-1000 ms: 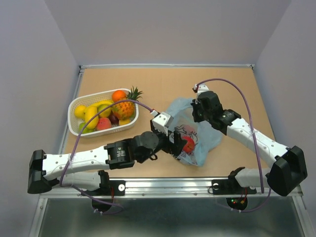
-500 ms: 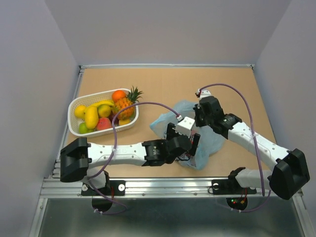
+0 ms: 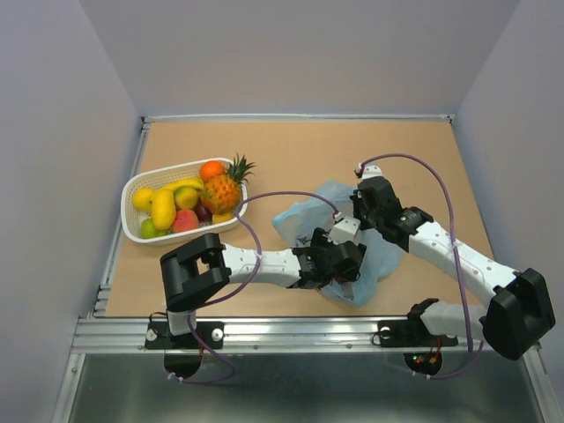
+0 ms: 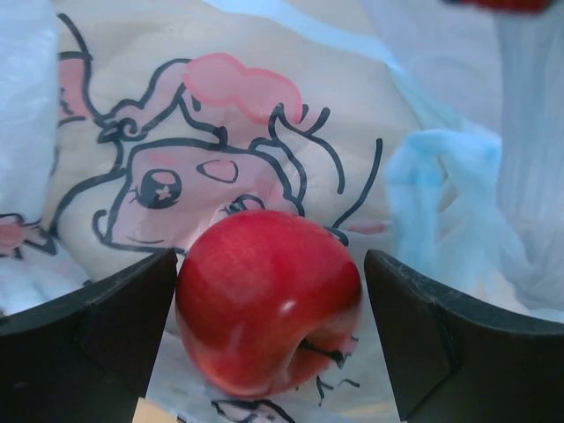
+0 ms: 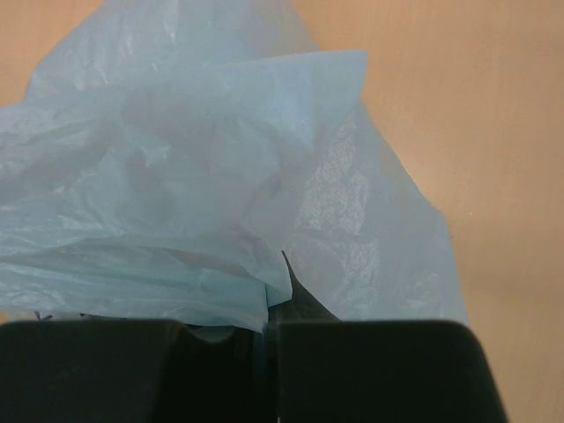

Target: Untie the knot of the plastic bag and take out the fruit

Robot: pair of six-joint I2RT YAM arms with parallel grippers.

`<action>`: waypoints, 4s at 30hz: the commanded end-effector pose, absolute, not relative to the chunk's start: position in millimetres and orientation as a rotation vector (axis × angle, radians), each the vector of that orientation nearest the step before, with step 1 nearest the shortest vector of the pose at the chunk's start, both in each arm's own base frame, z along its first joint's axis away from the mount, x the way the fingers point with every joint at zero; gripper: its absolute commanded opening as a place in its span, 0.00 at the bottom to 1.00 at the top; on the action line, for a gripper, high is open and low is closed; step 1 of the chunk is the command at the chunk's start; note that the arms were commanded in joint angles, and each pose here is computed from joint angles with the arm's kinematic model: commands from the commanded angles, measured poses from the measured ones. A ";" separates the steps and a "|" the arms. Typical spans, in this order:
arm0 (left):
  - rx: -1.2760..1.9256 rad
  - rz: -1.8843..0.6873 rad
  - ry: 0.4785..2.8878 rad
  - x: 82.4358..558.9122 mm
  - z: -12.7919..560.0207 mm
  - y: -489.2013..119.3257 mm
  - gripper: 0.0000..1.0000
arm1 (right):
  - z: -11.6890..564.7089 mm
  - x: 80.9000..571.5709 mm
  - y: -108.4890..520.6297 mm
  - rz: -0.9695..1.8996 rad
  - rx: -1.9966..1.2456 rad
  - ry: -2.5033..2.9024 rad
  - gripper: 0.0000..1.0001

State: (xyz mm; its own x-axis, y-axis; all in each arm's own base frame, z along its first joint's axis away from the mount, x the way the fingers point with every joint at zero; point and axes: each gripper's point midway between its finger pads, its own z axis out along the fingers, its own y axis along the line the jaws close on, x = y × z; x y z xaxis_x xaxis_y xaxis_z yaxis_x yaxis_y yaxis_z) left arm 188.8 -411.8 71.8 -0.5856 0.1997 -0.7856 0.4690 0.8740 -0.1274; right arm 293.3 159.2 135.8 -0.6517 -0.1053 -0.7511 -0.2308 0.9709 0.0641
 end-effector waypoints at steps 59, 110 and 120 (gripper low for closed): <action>-0.722 0.380 1.880 344.0 246.5 89.8 0.03 | 147.4 293.7 140.8 0.142 -0.119 2.216 0.05; -0.597 0.142 1.610 281.3 335.4 72.8 0.99 | 265.5 291.3 107.3 0.162 0.094 1.896 1.00; -0.468 0.050 1.325 140.5 446.7 51.2 0.99 | 369.1 232.8 59.7 0.270 0.176 1.562 1.00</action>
State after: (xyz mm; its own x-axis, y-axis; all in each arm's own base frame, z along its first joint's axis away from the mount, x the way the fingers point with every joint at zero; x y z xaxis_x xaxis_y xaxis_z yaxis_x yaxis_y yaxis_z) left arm 186.0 57.8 430.2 0.2121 -0.2622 -0.9414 -0.3370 0.8846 -0.3224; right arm 254.9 83.0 316.8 -0.1678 0.2323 -0.9581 -0.0534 0.9683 0.2442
